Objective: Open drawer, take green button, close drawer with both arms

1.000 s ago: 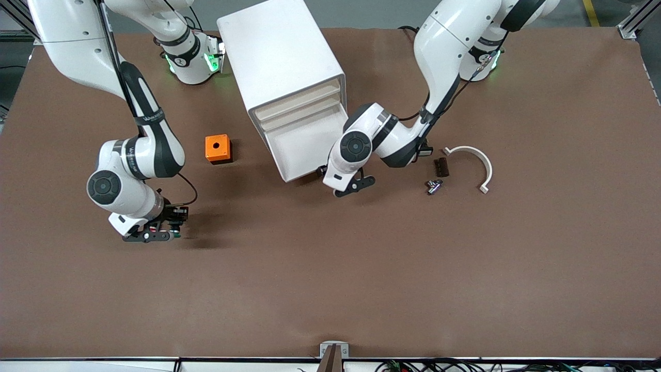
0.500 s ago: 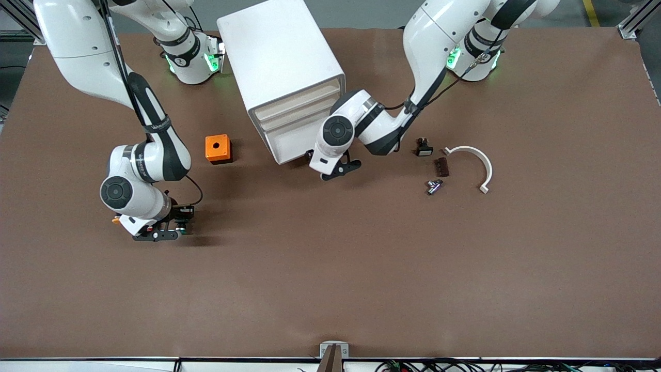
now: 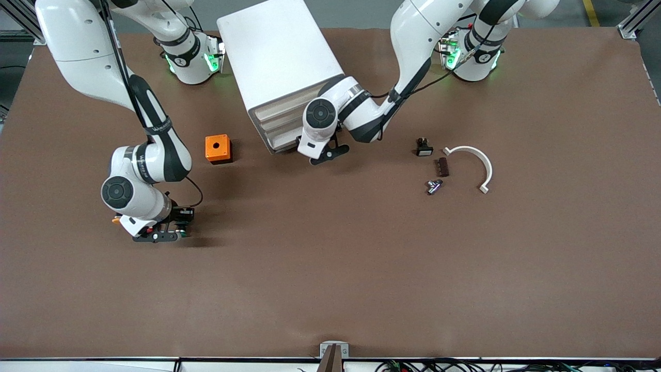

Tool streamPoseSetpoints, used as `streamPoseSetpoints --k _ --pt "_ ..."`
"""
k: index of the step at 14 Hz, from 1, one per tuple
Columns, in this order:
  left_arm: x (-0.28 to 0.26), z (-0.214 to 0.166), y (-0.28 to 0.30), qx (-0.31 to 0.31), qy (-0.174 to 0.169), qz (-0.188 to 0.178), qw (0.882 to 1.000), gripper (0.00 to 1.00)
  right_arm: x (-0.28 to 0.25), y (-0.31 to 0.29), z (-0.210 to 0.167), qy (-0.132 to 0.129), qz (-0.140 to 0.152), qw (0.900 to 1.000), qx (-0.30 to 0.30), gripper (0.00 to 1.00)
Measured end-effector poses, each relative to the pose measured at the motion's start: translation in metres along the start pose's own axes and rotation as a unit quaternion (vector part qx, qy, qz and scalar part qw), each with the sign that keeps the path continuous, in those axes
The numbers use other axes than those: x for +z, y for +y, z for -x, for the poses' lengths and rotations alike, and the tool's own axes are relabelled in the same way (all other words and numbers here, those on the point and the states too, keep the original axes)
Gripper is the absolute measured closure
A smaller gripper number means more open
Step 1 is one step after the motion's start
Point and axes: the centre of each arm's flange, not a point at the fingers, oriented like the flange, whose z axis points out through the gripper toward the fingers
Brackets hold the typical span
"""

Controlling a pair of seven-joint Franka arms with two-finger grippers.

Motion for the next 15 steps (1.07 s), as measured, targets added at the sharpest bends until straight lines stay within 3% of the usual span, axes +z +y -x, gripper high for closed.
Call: streamPoseSetpoints --k 2,5,8,12,15 --pt "0.003 0.009 0.001 0.0 -0.001 -0.002 1.0 0.0 0.0 0.002 0.0 -0.001 0.001 1.0 0.005 0.5" --pt "0.005 0.008 -0.001 -0.005 -0.003 -0.005 1.0 0.0 -0.003 0.003 0.003 -0.02 0.003 1.0 0.014 0.22" --pt "-0.007 -0.015 -0.005 -0.021 0.001 0.004 1.0 0.0 -0.052 0.004 0.005 -0.032 0.002 0.999 0.016 0.0" --pt "-0.065 -0.105 -0.029 -0.063 0.037 0.038 0.997 0.0 -0.155 0.004 0.027 -0.034 -0.001 0.999 0.015 0.0" --pt "-0.111 -0.161 -0.053 -0.091 0.066 0.061 0.992 0.0 -0.244 0.009 0.059 -0.022 -0.006 1.0 0.016 0.0"
